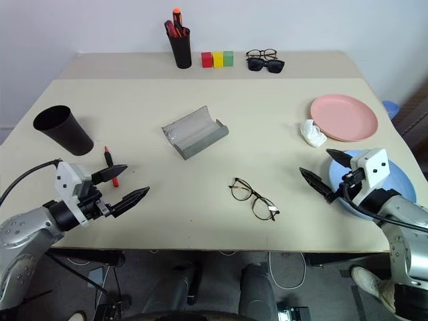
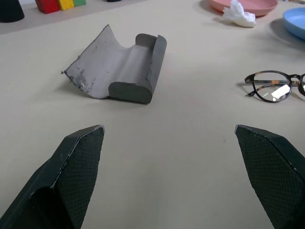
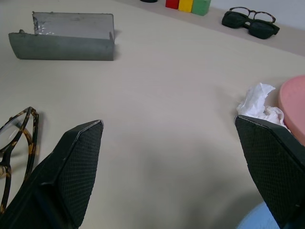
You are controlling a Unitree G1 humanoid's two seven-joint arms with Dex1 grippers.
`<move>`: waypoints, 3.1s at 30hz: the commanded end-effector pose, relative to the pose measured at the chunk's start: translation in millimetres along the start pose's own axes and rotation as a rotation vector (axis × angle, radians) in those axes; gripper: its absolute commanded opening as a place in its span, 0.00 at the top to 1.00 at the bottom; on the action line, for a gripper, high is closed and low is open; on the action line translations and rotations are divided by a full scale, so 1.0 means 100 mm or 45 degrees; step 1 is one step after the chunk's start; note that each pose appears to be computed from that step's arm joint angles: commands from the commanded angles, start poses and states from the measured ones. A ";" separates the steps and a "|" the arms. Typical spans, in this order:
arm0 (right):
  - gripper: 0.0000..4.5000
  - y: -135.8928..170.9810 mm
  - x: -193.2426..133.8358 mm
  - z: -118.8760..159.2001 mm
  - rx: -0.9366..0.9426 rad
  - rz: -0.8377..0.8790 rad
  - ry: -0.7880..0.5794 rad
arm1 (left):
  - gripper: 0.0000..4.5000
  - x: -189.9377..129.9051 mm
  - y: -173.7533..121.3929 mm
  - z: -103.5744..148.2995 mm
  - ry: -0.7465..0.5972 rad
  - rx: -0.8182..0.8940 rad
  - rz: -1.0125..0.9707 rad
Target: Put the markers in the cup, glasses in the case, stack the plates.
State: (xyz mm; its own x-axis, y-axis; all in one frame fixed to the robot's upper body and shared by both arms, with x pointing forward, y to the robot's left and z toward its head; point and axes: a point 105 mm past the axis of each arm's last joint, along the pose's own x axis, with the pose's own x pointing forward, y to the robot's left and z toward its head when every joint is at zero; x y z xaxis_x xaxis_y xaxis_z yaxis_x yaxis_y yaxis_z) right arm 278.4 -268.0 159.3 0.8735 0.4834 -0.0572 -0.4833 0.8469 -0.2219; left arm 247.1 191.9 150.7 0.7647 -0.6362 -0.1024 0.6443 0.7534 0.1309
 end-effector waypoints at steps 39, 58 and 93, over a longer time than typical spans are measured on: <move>0.00 0.91 0.78 0.59 -0.106 0.883 -0.432 | 0.00 0.47 1.18 -0.37 0.242 -0.805 1.415; 0.00 0.92 0.79 0.55 -0.122 0.848 -0.420 | 0.99 0.47 1.30 -0.61 0.406 -0.878 1.526; 0.00 0.96 0.93 0.59 -0.098 0.770 -0.433 | 0.99 0.13 2.16 0.93 -0.329 1.152 1.848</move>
State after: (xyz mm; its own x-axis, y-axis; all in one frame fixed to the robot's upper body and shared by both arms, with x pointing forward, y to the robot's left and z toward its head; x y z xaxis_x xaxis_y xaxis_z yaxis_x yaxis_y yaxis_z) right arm 313.7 -128.9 175.2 0.3846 0.9194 0.0830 -0.8789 0.3922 -0.2714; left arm 400.7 323.1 257.6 0.6353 0.3309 0.6978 -0.7563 0.4491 0.4757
